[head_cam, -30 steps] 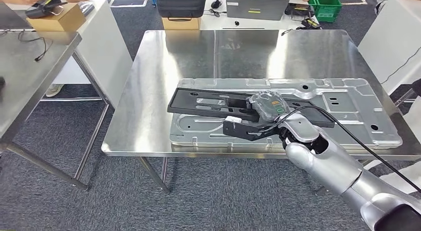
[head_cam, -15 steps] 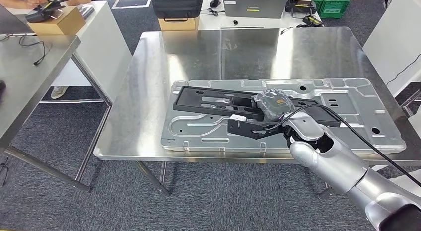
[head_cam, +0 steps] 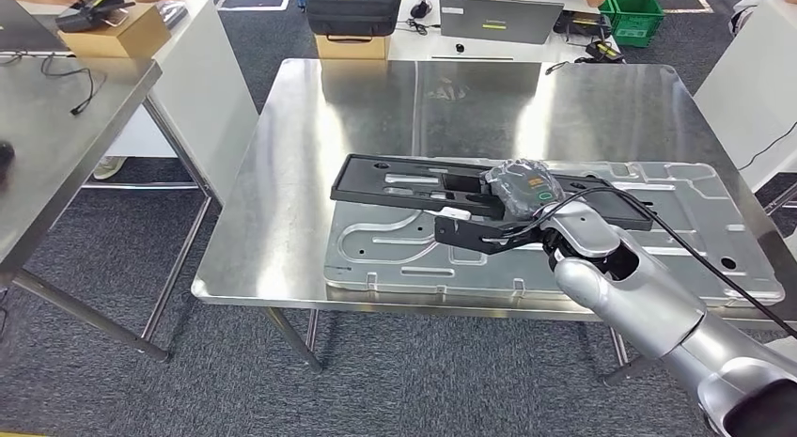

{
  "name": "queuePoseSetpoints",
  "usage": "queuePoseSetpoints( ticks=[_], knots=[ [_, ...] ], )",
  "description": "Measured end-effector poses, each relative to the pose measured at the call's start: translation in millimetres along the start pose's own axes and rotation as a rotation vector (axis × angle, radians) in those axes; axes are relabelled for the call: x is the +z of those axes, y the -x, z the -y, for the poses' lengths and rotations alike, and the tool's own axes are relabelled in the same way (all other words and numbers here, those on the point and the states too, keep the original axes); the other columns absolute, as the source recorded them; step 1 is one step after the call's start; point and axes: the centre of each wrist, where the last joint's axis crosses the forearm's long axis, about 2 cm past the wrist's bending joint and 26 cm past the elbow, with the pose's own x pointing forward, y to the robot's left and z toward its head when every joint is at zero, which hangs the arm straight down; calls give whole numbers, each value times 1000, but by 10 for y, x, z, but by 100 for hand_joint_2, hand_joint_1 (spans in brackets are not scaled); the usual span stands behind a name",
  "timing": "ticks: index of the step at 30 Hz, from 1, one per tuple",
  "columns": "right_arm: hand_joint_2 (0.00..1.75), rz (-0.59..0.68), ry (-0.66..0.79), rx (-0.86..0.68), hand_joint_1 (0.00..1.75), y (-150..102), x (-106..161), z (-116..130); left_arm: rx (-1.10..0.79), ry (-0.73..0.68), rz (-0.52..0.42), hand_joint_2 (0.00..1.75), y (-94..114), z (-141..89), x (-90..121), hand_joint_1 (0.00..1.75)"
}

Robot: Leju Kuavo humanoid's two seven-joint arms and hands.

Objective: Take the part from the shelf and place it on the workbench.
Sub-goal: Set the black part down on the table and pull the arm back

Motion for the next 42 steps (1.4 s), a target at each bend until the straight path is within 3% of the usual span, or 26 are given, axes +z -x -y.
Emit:
queuePoseSetpoints(
  ticks=[42],
  knots=[
    [175,-77,-8,19,175,215,50,75,-12,-16,27,175,44,-32,-7,0]
  ],
)
